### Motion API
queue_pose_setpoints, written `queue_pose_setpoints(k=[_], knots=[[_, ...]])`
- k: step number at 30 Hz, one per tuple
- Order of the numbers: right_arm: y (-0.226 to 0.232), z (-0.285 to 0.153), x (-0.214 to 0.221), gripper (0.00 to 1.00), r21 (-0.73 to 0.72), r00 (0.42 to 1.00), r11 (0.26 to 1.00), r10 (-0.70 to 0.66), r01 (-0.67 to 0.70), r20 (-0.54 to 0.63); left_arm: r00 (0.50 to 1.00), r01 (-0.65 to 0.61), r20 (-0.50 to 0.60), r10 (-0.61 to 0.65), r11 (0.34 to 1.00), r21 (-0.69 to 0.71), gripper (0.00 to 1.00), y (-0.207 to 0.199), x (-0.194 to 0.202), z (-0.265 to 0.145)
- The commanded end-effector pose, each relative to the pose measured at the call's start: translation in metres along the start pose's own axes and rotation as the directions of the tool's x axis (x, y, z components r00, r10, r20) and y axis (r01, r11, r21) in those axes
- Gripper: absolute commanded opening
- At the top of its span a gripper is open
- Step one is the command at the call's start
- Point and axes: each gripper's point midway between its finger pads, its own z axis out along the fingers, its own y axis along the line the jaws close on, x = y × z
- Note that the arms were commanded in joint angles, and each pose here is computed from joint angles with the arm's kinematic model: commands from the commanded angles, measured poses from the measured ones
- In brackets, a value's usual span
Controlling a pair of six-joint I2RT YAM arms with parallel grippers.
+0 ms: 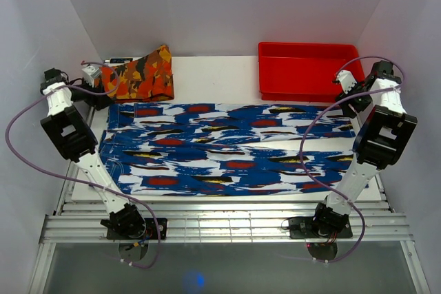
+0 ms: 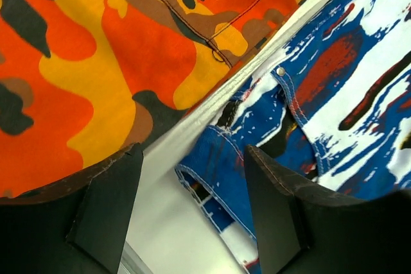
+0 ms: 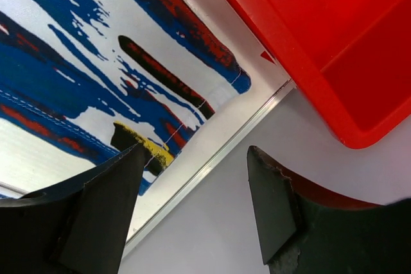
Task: Fold and stack the trousers
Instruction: Fold the trousers
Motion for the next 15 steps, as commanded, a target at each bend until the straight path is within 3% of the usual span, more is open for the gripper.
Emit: queue_pose_setpoints(k=[1,15], knots=[[-0.015,-0.007,-0.016,0.71,0.042,0.999,0.999,0.003,-0.005,0.051,0.984,-0.147,0.104,0.144,0.989,0.025,0.74,0.005,-0.024,0.002],[-0.029,-0.01,-0.026,0.72,0.065,0.996,0.998,-0.023,0.018,0.082,0.994,-0.098,-0.026,0.105,0.979,0.179,0.56,-0.03,0.048,0.031]])
